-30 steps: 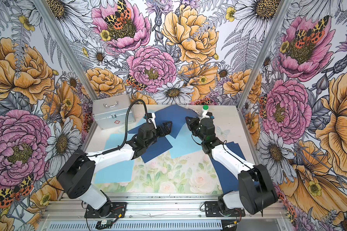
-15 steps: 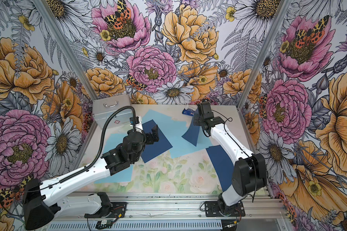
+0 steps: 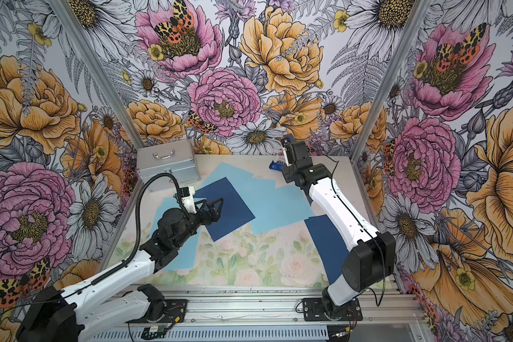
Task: Sort the scattered colored papers by color
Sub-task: Pick up the colored paper.
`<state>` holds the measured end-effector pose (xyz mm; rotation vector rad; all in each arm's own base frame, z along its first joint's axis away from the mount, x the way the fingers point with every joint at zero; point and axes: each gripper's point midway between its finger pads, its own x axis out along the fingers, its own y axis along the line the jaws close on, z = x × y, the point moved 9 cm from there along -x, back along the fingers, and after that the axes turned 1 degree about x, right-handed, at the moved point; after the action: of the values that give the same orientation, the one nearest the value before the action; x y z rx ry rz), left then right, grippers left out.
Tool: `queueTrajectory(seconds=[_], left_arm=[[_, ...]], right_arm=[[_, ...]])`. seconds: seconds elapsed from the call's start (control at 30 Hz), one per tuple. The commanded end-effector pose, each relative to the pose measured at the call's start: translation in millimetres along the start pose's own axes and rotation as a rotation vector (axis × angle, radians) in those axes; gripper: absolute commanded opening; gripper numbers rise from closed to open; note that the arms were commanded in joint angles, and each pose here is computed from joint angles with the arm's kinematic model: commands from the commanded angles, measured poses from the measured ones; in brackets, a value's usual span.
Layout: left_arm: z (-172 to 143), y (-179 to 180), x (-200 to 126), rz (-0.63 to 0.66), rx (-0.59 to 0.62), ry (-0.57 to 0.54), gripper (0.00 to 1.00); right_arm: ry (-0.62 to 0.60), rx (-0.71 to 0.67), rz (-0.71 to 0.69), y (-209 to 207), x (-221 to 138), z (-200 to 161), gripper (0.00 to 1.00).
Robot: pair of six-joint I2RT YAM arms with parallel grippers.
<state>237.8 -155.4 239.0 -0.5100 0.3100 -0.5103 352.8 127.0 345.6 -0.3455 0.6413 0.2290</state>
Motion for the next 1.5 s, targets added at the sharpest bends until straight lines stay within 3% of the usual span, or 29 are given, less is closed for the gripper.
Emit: queueTrajectory(seconds=[0.0, 0.2, 0.3, 0.67, 0.8, 1.07, 1.47], left_arm=[[9, -27, 8, -0.347, 0.019, -0.045, 0.99], [8, -42, 35, -0.646, -0.029, -0.067, 0.94], [11, -45, 46, -0.779, -0.084, -0.07, 0.99], [36, -90, 79, -1.007, -0.043, -0.008, 0.96], [36, -102, 86, -1.063, -0.06, 0.038, 0.84], [27, -96, 84, -1.049, -0.074, 0.07, 0.67], [25, -89, 86, -1.018, -0.099, 0.073, 0.28]], right_arm=[[-0.192, -0.005, 0.249, 11, -56, 19, 0.0], [-0.353, 0.036, 0.55, 23, -124, 13, 0.0], [-0.388, 0.058, 0.647, 26, -147, 6, 0.0], [-0.394, 0.137, 0.715, 22, -172, -27, 0.0], [-0.388, 0.183, 0.663, 10, -170, -35, 0.0], [-0.354, 0.257, 0.569, -6, -155, -41, 0.0], [-0.324, 0.285, 0.524, -12, -144, -44, 0.0]])
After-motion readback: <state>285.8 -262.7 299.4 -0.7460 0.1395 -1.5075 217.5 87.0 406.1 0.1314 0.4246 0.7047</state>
